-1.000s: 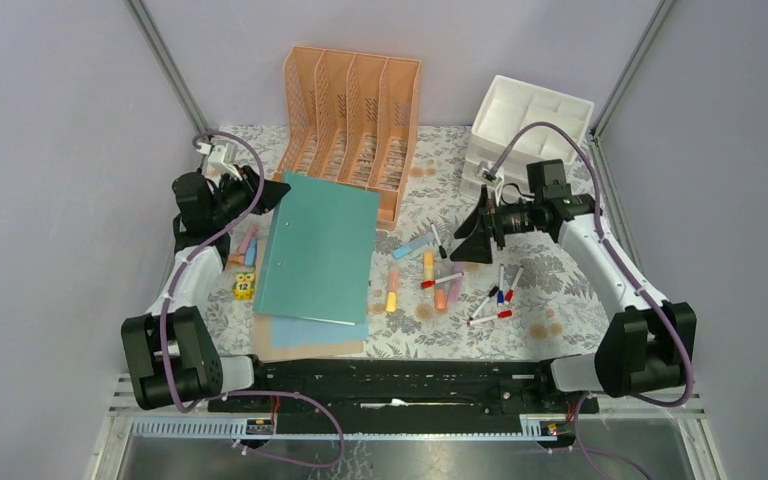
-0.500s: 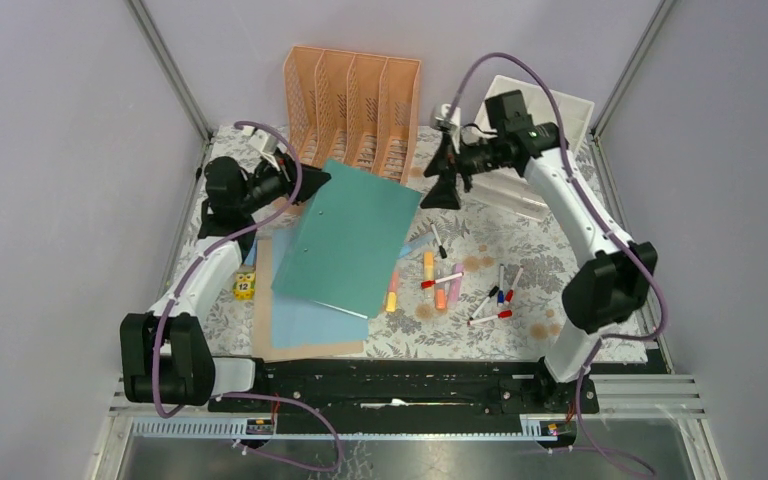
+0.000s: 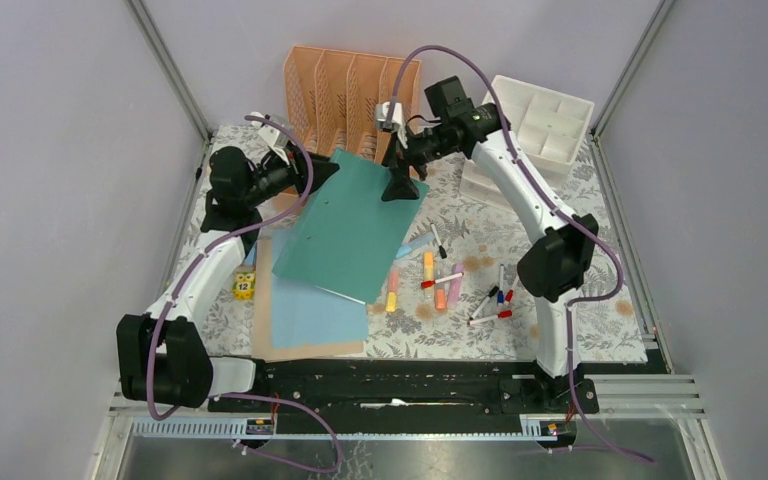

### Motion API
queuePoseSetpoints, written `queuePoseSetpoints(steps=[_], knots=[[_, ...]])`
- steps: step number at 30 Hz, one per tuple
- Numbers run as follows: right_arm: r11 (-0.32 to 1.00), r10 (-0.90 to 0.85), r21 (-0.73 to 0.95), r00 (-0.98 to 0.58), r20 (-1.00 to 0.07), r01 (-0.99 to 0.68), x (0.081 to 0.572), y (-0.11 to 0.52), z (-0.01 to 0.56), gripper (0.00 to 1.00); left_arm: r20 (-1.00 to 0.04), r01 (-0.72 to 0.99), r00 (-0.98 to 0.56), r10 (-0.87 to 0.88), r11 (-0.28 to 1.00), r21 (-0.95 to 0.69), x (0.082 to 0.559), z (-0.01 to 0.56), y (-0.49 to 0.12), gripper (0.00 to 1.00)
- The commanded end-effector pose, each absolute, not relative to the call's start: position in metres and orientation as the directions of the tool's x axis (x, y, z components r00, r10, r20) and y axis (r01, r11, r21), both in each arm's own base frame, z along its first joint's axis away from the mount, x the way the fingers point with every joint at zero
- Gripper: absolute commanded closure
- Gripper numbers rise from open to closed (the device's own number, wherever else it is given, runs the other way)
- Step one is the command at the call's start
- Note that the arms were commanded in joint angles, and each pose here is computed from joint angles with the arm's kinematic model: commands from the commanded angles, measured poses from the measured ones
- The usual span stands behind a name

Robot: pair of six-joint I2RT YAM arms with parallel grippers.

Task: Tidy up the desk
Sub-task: Pick up the folder from the center of the board, then place the folder in the storage box.

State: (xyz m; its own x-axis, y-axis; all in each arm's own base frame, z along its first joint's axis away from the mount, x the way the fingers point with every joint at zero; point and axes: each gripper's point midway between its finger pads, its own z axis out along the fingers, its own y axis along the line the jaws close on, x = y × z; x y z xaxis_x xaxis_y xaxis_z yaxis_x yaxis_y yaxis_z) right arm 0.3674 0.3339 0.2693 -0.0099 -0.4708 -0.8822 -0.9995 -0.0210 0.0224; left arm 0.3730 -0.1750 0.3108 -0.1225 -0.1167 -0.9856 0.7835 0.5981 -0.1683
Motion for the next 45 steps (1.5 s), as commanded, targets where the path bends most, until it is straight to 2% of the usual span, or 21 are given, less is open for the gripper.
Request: queuePoseSetpoints(steps=[1, 7, 9, 12, 14, 20, 23, 25, 26, 29, 34, 35, 38, 45], knots=[[-0.027, -0.485, -0.003, 0.016, -0.875, -1.0, 0.369, 0.343, 0.269, 0.01, -0.993, 0.823, 0.051, -0.105, 0.568, -0.017, 0.366, 0.359, -0.181, 1.0], [-0.044, -0.486, 0.042, -0.015, -0.874, -0.998, 0.363, 0.345, 0.258, 0.01, -0.993, 0.841, 0.06, -0.098, 0.541, -0.003, 0.359, 0.361, -0.191, 1.0], [-0.062, -0.481, 0.048, -0.012, -0.877, -0.997, 0.359, 0.345, 0.257, 0.08, -0.993, 0.846, 0.061, -0.099, 0.533, -0.001, 0.357, 0.362, -0.193, 1.0], [-0.104, -0.467, 0.049, 0.006, -0.884, -0.993, 0.351, 0.344, 0.258, 0.26, -0.992, 0.849, 0.069, -0.102, 0.528, 0.004, 0.356, 0.366, -0.195, 1.0], [-0.124, -0.459, 0.037, 0.025, -0.888, -0.992, 0.347, 0.344, 0.261, 0.45, -0.992, 0.849, 0.072, -0.104, 0.528, 0.007, 0.355, 0.369, -0.196, 1.0], [-0.139, -0.44, -0.024, 0.083, -0.894, -0.99, 0.345, 0.342, 0.275, 0.74, -0.992, 0.847, 0.075, -0.104, 0.532, 0.008, 0.35, 0.372, -0.195, 1.0], [-0.143, -0.428, -0.037, 0.095, -0.899, -0.989, 0.339, 0.34, 0.284, 1.0, -0.992, 0.846, 0.068, -0.102, 0.533, 0.003, 0.345, 0.371, -0.194, 1.0], [-0.142, -0.418, -0.042, 0.098, -0.903, -0.989, 0.333, 0.337, 0.293, 1.0, -0.993, 0.844, 0.061, -0.101, 0.536, -0.002, 0.343, 0.372, -0.193, 1.0], [-0.145, -0.413, -0.043, 0.1, -0.905, -0.989, 0.33, 0.336, 0.297, 1.0, -0.993, 0.841, 0.056, -0.1, 0.54, -0.008, 0.341, 0.373, -0.192, 0.95], [-0.151, -0.397, -0.055, 0.112, -0.911, -0.987, 0.318, 0.331, 0.308, 1.0, -0.994, 0.83, 0.032, -0.104, 0.556, -0.031, 0.337, 0.376, -0.189, 0.68], [-0.124, -0.393, -0.081, 0.124, -0.911, -0.989, 0.304, 0.321, 0.335, 1.0, -0.994, 0.802, 0.015, -0.11, 0.595, -0.054, 0.32, 0.397, -0.173, 0.06], [-0.121, -0.396, -0.076, 0.119, -0.911, -0.99, 0.3, 0.318, 0.339, 1.0, -0.993, 0.802, 0.018, -0.116, 0.595, -0.055, 0.314, 0.404, -0.169, 0.02], [-0.121, -0.403, -0.05, 0.095, -0.91, -0.991, 0.286, 0.311, 0.348, 1.0, -0.988, 0.819, 0.021, -0.15, 0.569, -0.069, 0.295, 0.42, -0.161, 0.01], [-0.12, -0.456, -0.003, 0.058, -0.888, -0.993, 0.26, 0.292, 0.348, 1.0, -0.995, 0.924, -0.007, -0.099, 0.38, -0.044, 0.264, 0.441, -0.176, 0.01]])
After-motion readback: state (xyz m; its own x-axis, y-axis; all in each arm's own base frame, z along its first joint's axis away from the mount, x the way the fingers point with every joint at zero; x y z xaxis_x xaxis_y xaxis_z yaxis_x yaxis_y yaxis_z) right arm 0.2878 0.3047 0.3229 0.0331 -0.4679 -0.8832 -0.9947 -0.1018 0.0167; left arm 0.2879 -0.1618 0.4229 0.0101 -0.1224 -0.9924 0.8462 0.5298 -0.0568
